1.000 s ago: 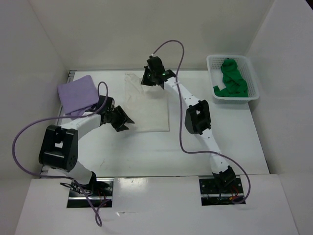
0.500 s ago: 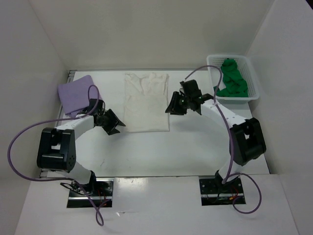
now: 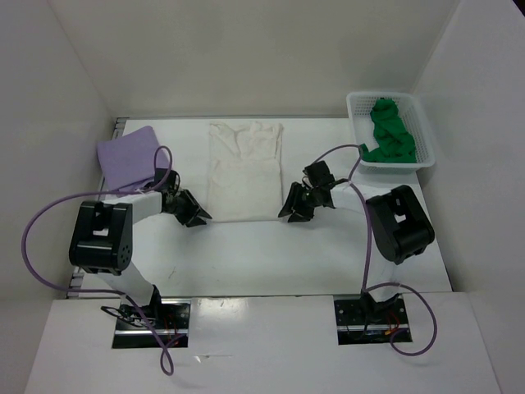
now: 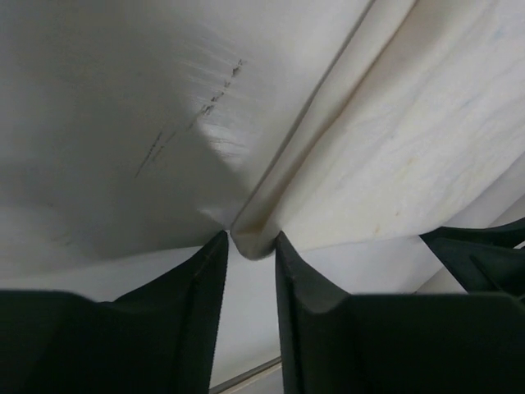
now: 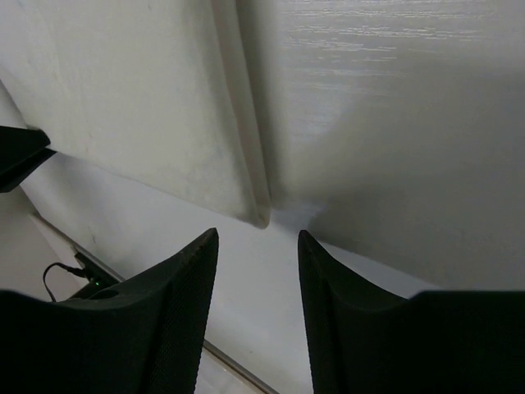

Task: Fold and stack the t-shirts
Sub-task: Grab one side of the 2/3 rectangular tshirt with both arms

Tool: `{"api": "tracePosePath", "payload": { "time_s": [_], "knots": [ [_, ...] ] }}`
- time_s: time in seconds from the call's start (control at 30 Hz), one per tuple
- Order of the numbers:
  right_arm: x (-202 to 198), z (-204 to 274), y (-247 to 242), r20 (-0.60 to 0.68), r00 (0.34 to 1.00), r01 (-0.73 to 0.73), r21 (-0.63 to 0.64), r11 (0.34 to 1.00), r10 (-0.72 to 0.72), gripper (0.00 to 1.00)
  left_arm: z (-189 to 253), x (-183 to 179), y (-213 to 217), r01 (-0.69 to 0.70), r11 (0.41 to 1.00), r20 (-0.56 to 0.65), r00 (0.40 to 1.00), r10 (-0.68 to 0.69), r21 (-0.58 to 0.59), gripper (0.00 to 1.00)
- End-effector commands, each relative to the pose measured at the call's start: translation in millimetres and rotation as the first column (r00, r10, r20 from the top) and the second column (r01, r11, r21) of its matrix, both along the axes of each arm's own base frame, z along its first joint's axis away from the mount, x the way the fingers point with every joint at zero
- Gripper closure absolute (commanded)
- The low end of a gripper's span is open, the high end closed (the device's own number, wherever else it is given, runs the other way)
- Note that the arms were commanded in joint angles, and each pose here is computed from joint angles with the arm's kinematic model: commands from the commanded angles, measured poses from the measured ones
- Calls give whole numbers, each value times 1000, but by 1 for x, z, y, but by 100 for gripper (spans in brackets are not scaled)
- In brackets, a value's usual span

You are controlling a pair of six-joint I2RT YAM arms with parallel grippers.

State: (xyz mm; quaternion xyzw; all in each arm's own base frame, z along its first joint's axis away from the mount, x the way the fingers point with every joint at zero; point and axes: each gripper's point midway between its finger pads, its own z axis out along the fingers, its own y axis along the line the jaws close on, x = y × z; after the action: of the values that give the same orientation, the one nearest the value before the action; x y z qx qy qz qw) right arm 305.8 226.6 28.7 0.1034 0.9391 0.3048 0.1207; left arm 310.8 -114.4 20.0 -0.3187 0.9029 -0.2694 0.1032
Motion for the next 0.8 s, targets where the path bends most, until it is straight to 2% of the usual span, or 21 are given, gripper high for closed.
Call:
{"api": "tracePosePath", "payload": {
  "time_s": [0.0, 0.17, 0.3, 0.33, 0.43, 0.57, 0.6, 0.63, 0.7, 0.73, 0.77],
  "knots": [
    [6, -8, 5, 10, 1000, 2, 42, 999, -2, 53, -12, 1, 2, -1, 1000, -9, 1000, 1, 9, 65],
    [6, -13, 6, 9, 1000, 18, 53, 998, -19, 69, -15, 3, 3, -13, 1000, -11, 1000, 13, 14, 82],
    [12, -14, 5, 25, 998, 49, 50, 998, -51, 81, -15, 3, 3, -13, 1000, -11, 1000, 13, 14, 89],
    [12, -14, 5, 20, 998, 57, 52, 997, -58, 88, -16, 3, 4, -17, 1000, -10, 1000, 17, 24, 91],
    [17, -10, 7, 38, 998, 56, 61, 997, -58, 100, -13, 5, 4, -25, 999, -4, 1000, 25, 20, 100],
    [7, 0, 2, 55, 996, 70, 11, 998, -70, 100, -2, -2, 5, -4, 1000, 12, 1000, 3, 29, 100],
    [-9, -4, 0, 21, 997, 70, -14, 997, -70, 100, -2, -10, 1, 21, 999, 4, 1000, -21, 34, 100],
    [-14, 10, -1, 46, 996, 74, -8, 997, -74, 100, 1, -15, -1, 39, 999, 2, 999, -39, 38, 100],
    [-38, 8, -6, 26, 996, 83, -40, 996, -82, 100, 2, -42, -8, 96, 994, -28, 995, -95, 47, 100],
    [-57, 9, 0, -8, 997, 71, -49, 996, -72, 100, 5, -54, -12, 110, 994, -48, 993, -110, 13, 100],
    [-68, 23, 3, 10, 998, 66, -23, 998, -66, 100, 13, -70, -17, 143, 990, -54, 988, -143, -2, 100]
  ]
}}
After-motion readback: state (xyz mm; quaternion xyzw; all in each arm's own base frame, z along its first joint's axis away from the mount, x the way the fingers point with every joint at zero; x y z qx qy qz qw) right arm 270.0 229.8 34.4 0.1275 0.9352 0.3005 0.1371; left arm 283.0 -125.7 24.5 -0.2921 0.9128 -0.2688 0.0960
